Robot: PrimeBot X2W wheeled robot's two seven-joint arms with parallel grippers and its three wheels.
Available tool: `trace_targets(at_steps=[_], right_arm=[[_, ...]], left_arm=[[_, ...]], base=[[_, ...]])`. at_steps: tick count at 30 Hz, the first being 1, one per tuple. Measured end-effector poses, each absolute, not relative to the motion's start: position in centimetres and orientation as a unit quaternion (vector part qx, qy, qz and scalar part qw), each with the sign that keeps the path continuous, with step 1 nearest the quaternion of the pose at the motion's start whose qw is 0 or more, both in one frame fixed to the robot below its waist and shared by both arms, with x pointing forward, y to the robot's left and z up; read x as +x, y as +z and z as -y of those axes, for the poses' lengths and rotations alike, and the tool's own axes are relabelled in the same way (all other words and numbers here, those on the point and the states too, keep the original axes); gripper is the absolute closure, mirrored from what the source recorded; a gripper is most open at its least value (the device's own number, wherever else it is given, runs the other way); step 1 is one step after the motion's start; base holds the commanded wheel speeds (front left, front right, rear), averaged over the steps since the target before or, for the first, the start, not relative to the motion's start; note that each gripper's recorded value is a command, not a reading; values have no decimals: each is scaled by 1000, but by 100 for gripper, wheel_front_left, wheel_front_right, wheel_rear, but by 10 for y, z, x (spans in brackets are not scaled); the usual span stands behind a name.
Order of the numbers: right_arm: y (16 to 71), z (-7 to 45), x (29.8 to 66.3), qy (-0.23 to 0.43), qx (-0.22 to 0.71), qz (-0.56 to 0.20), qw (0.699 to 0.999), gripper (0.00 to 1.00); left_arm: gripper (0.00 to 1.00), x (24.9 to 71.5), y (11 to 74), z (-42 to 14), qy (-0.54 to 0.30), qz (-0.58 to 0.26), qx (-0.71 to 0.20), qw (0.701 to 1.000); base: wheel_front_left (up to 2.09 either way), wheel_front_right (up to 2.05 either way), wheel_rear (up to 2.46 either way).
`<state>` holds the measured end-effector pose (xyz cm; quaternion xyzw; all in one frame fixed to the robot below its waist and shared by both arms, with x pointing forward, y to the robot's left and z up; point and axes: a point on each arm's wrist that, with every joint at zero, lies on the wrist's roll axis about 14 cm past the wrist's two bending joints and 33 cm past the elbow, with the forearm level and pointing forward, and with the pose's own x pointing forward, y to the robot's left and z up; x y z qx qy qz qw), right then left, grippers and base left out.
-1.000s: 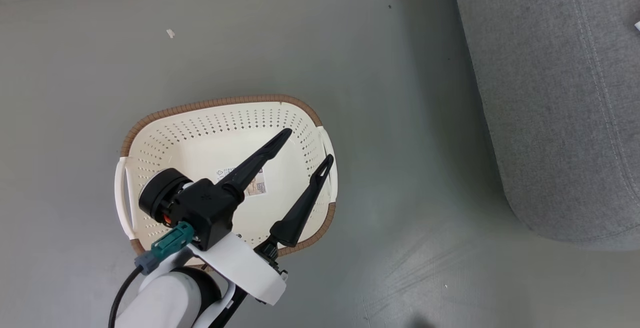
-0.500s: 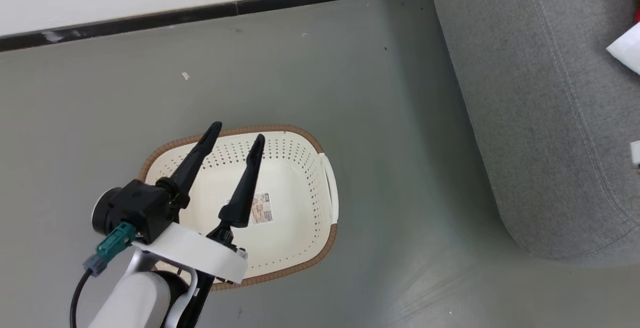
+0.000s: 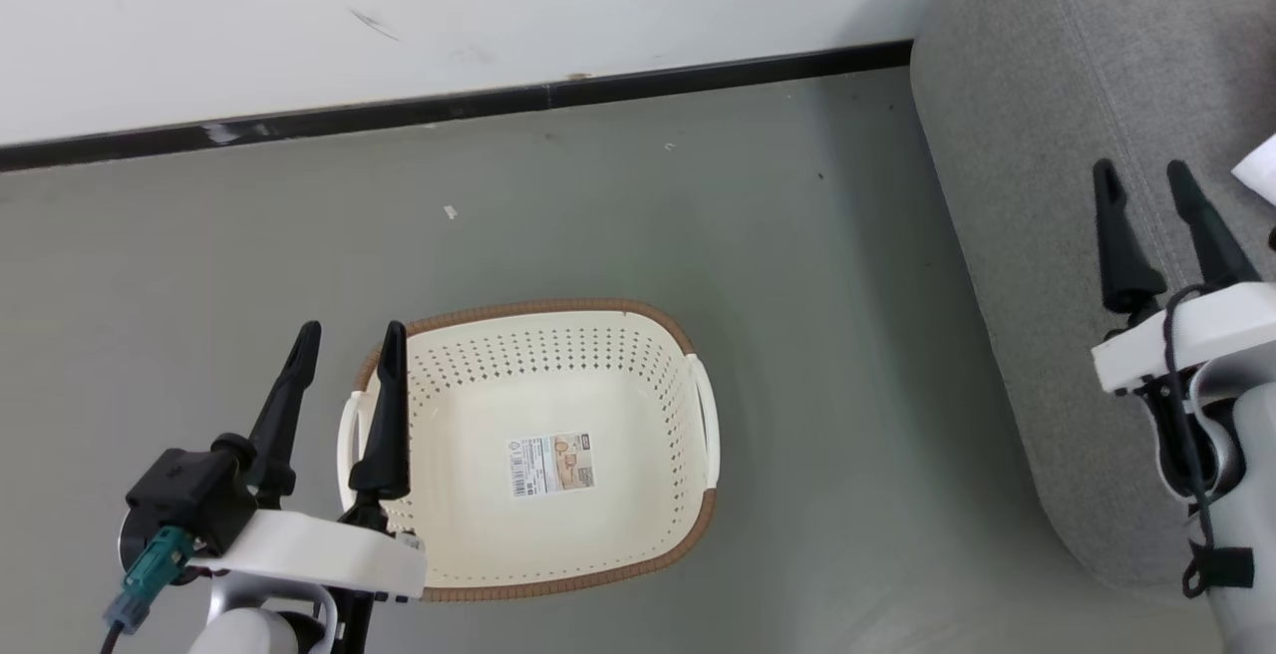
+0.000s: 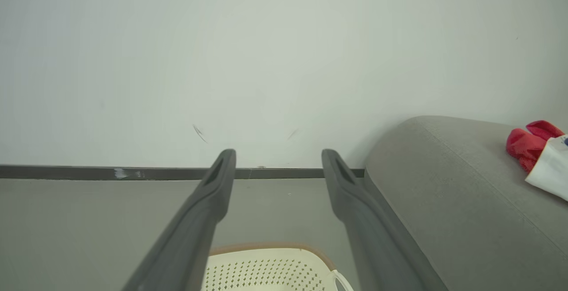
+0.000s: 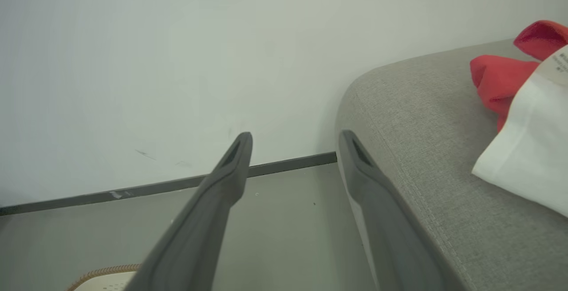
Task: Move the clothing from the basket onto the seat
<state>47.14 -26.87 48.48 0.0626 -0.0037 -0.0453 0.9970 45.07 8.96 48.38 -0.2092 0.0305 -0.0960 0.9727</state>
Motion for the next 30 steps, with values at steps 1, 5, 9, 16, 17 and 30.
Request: trace_targets(at_steps=[1,5,9,16,17,30], right_arm=[[484,261,471,-34,59,1,998,0],[482,232,469,2,64,-3,998,0],[475,202,463,43,53,-16,998,0],[462,144,446,112,66,-40,991,0],[461,137,444,119,70,-41,990,0],[452,102,412,158,80,-61,982,0]], left_arm=[[0,448,484,-93,-89,-29,-210,973],[0,437,487,-108,-67,-20,-204,976],[0,429,493,-125,-46,-8,-194,980],[0,410,495,-153,-7,-1,-181,983],[0,407,496,-155,-4,1,-181,984],[0,375,498,-170,3,4,-167,986]], base=[[0,0,0],[0,0,0],[0,0,0],[0,0,0],[0,0,0],[0,0,0]])
